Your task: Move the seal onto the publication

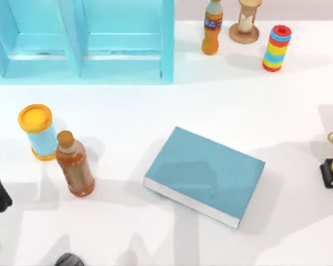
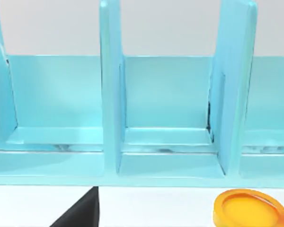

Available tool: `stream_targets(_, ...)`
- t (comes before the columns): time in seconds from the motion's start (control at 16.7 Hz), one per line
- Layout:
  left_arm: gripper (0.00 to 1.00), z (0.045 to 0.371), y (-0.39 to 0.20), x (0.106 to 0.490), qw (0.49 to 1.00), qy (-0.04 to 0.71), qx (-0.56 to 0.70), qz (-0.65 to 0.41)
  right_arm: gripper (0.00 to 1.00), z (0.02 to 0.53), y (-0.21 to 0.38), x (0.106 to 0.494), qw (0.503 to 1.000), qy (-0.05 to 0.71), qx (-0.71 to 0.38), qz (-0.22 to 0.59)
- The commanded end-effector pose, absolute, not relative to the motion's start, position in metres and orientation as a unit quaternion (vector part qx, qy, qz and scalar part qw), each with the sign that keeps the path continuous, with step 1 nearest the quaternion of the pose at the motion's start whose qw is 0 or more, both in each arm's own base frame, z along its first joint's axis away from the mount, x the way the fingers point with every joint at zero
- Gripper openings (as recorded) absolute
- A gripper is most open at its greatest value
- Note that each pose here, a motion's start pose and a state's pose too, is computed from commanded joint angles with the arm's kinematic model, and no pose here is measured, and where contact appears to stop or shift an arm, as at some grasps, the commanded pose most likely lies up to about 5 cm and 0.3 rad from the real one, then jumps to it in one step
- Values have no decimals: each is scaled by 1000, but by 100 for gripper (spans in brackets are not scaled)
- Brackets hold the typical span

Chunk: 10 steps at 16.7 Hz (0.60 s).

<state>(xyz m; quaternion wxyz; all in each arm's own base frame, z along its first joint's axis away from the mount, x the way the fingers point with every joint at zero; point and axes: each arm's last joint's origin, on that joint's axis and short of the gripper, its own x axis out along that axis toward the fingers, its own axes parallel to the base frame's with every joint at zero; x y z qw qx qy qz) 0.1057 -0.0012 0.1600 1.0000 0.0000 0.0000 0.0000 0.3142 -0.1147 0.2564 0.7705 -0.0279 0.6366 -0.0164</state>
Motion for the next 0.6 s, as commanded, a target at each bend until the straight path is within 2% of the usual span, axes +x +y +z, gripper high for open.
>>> stream_targets(0.3,100,160,-1,106,1000,0,0,0,100,233,-145,335,712,702,2,-5)
stream_targets(0.6,100,160,-1,106,1000,0,0,0,100,232,-145,336,709,705,2,-3)
